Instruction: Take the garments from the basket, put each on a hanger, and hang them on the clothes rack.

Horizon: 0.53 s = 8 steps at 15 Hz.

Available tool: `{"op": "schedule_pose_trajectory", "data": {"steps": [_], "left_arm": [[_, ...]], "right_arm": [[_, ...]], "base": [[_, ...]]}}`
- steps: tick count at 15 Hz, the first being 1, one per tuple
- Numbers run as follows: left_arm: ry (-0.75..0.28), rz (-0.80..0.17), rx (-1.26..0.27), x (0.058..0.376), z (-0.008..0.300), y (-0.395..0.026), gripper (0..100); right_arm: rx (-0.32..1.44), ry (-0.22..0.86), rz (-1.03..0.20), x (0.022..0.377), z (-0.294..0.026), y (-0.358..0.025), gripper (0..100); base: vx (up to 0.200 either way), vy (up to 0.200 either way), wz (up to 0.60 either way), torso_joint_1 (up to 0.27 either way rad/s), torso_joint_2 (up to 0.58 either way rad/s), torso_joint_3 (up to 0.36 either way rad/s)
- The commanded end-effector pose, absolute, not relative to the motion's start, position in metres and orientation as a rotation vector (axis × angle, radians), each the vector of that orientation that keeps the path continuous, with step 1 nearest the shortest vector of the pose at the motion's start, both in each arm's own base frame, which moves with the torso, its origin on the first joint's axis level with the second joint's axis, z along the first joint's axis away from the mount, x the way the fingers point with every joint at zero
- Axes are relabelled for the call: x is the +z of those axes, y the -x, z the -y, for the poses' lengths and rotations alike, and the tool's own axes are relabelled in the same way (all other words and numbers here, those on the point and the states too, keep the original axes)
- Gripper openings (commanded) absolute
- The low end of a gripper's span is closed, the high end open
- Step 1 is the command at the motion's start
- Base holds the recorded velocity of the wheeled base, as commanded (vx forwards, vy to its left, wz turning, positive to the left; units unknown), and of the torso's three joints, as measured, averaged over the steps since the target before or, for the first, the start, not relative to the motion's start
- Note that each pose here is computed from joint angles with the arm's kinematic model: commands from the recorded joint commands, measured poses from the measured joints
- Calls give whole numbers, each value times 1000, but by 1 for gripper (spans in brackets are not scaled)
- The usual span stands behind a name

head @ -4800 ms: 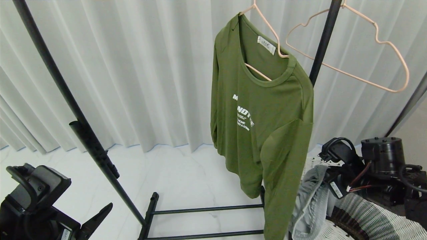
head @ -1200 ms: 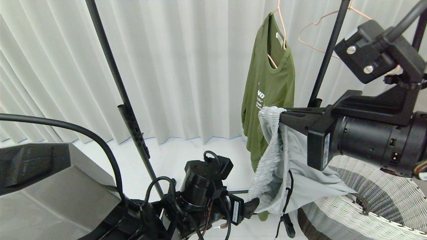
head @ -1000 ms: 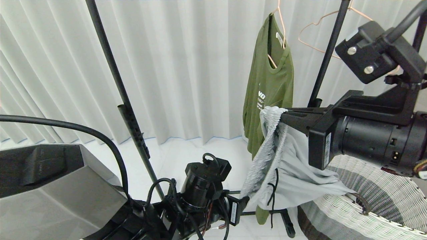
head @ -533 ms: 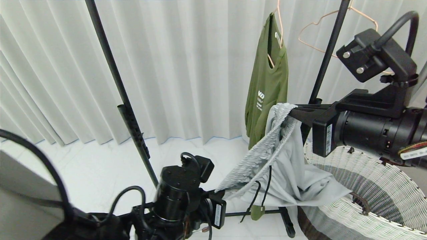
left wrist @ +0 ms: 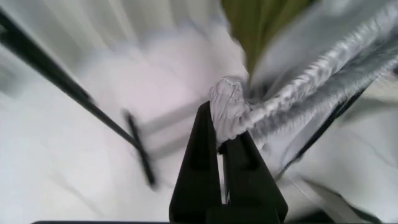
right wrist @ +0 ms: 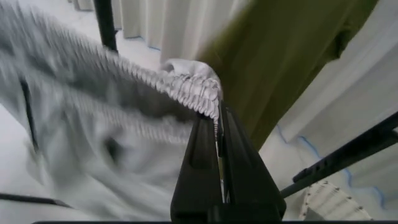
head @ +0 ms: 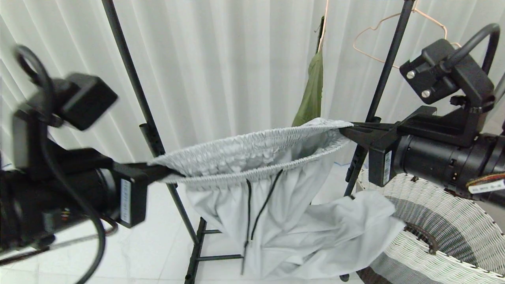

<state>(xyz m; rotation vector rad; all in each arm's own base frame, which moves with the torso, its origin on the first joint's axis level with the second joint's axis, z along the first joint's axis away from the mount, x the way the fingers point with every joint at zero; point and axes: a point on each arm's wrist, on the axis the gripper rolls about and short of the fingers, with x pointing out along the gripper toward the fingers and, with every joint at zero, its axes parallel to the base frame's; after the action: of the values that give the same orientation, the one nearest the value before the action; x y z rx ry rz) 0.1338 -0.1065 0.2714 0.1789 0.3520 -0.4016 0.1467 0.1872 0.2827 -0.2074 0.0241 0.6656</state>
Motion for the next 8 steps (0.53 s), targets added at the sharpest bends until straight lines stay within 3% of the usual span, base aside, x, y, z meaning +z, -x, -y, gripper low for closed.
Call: {"op": "schedule_pose_trajectory", "data": {"steps": [1, 3, 8], "left_arm": [[-184, -224, -380, 298, 88, -115, 0], [-241, -200, -409, 301, 91, -113, 0], [-238, -167, -486, 315, 109, -115, 0]], "right_arm": [[649, 225, 6, 285, -169, -136, 0], [619, 225, 49, 295, -156, -134, 0], [524, 200, 150, 333, -143, -148, 0]], "base": [[0, 0, 0, 0, 0, 0], [0, 0, 0, 0, 0, 0], [0, 0, 0, 0, 0, 0]]}}
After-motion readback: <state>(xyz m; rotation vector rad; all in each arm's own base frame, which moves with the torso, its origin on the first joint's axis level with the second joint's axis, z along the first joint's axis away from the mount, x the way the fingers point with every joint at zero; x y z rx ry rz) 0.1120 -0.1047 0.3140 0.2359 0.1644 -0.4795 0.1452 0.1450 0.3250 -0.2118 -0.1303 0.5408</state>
